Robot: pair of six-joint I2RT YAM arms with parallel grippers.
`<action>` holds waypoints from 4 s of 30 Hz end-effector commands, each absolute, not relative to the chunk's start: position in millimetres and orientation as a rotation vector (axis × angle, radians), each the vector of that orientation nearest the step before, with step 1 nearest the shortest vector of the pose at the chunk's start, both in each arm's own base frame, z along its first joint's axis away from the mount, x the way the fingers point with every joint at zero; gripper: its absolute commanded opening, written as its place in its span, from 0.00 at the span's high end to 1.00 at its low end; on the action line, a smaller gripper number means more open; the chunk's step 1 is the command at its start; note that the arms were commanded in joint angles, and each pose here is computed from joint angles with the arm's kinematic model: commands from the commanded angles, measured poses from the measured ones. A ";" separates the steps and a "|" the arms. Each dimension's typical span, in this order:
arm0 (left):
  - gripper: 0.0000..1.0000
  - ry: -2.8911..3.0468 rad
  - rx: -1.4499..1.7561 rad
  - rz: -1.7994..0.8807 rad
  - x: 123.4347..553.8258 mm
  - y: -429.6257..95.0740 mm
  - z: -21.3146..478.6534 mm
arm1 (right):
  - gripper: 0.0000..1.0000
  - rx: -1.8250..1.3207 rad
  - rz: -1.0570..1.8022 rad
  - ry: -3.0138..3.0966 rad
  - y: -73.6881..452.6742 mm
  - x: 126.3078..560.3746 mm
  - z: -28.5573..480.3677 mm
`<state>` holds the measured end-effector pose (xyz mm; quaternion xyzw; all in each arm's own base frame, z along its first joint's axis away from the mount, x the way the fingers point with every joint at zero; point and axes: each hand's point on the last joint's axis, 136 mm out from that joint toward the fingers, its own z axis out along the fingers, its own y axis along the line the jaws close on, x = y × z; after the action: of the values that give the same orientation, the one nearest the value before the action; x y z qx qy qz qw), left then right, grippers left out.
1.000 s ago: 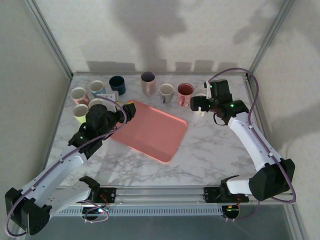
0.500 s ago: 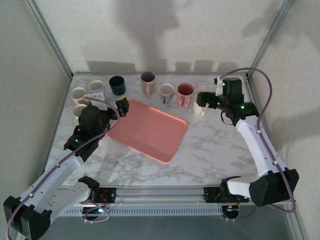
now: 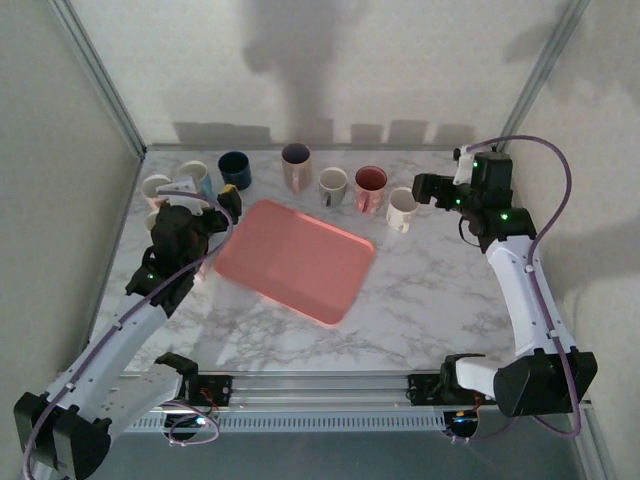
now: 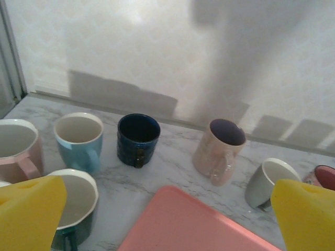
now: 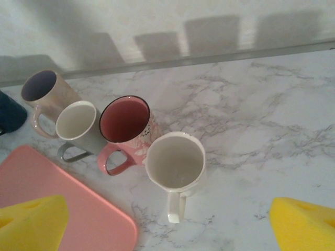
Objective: Turn the mug right side up
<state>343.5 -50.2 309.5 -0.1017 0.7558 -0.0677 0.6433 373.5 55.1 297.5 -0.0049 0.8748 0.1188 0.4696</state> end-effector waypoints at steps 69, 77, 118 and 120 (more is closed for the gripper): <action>0.04 1.572 -0.325 -0.013 354.9 54.4 155.7 | 0.01 -0.014 0.064 1.970 20.4 394.0 114.7; 0.05 1.585 -0.297 -0.006 356.9 48.1 142.7 | 0.01 -0.051 0.071 1.973 26.6 390.3 88.0; 0.00 1.649 -0.302 0.054 371.7 46.1 129.8 | 0.01 -0.022 0.061 1.984 22.2 393.2 82.2; 0.01 1.649 -0.302 0.054 371.6 45.9 129.7 | 0.01 -0.022 0.060 1.986 22.0 393.2 81.7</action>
<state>368.2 46.0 132.7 -0.1357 0.7265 0.0212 0.6733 388.2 24.2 74.0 -0.0126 0.8462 0.0325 0.5318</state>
